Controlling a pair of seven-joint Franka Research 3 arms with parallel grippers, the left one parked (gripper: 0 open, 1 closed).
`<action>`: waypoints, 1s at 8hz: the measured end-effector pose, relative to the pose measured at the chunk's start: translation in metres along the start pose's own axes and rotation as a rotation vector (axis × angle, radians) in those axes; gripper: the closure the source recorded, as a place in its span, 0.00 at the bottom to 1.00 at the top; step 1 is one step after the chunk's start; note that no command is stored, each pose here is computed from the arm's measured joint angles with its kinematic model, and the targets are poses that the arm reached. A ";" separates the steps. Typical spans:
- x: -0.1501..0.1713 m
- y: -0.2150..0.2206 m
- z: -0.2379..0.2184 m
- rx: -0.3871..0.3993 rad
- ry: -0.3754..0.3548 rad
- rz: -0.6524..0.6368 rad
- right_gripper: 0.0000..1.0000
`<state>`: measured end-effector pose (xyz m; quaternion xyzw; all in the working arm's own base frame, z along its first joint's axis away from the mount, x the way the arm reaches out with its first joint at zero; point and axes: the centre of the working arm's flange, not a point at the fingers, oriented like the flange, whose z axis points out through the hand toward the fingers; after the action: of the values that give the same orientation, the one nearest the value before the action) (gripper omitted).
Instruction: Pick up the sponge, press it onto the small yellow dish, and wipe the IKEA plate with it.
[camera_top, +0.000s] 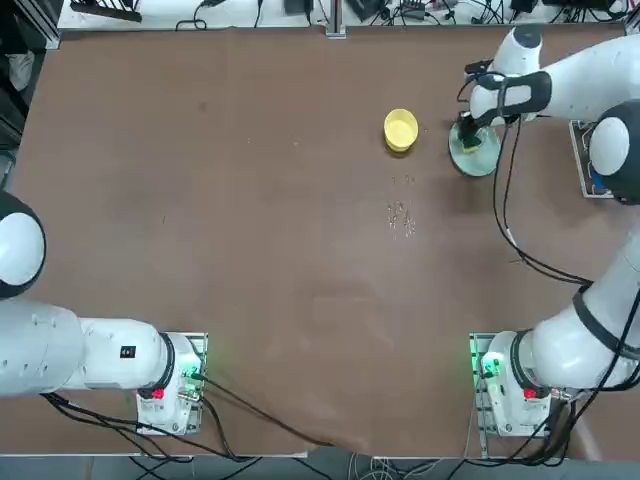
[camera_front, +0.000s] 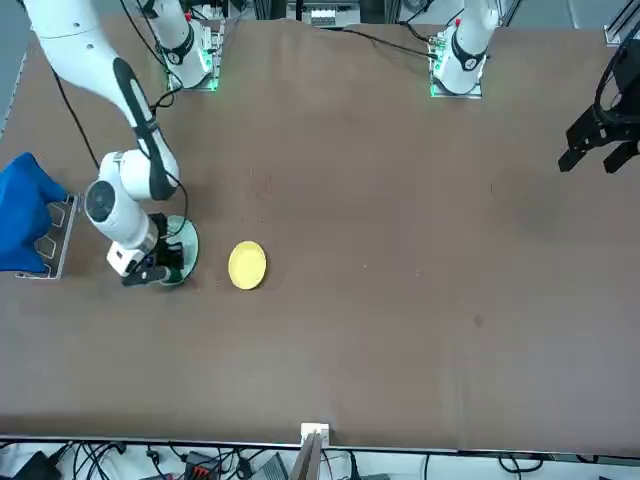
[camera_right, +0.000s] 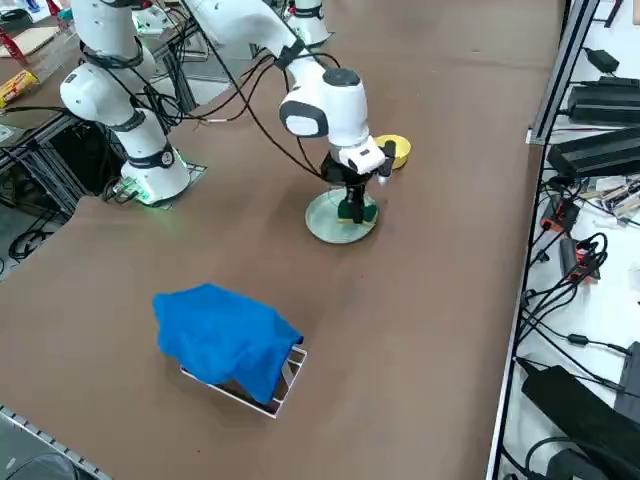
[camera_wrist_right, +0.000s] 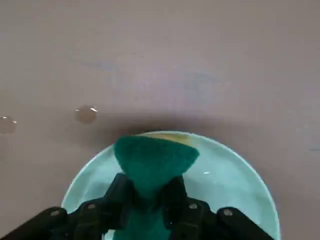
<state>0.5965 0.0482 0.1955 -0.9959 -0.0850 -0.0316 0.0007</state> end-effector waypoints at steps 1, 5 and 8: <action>0.000 -0.003 0.000 0.002 -0.001 0.007 0.65; -0.010 -0.016 -0.006 0.015 -0.006 0.023 0.65; -0.034 -0.024 -0.014 0.019 -0.027 0.021 0.65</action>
<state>0.5582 0.0657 0.2071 -0.9970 -0.0747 -0.0172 0.0094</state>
